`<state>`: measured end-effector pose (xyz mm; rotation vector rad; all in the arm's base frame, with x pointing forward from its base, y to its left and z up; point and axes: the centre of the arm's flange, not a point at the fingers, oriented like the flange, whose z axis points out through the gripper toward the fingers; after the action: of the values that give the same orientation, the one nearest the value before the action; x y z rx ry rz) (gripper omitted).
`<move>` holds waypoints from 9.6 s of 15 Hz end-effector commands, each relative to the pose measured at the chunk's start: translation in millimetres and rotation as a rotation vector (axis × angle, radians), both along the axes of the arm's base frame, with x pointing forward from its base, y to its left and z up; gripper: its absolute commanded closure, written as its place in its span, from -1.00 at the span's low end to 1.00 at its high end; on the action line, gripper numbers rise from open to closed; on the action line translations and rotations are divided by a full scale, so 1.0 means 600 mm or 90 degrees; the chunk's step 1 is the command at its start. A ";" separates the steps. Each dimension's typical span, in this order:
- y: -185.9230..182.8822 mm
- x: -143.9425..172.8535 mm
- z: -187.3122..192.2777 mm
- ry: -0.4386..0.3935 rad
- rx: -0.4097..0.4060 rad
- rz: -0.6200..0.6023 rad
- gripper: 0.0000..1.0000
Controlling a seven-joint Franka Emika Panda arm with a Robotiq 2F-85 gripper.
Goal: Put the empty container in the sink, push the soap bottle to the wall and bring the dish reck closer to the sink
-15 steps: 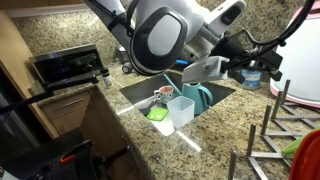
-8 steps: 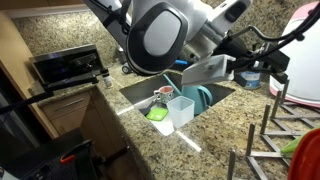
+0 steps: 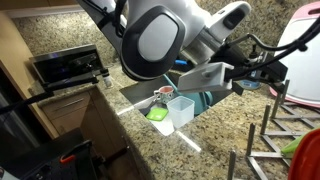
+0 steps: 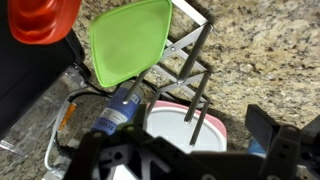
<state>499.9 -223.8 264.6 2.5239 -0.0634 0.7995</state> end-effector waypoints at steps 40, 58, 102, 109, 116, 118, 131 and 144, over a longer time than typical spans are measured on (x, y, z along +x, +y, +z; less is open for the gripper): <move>-0.046 0.032 -0.067 0.035 0.030 0.022 -1.00; -0.042 0.014 -0.109 0.067 0.010 0.030 0.64; 0.070 0.029 -0.121 0.095 -0.008 0.174 -0.47; 0.085 0.027 -0.111 0.074 -0.018 0.184 -1.00; 0.111 0.010 -0.047 0.011 -0.042 0.216 -1.00; 0.115 0.002 -0.027 -0.009 -0.061 0.229 -1.00; 0.132 -0.050 0.041 0.042 -0.242 0.436 -1.00; 0.108 -0.109 0.099 0.085 -0.374 0.568 -1.00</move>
<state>483.0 -165.5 380.6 2.0411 1.1718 0.7721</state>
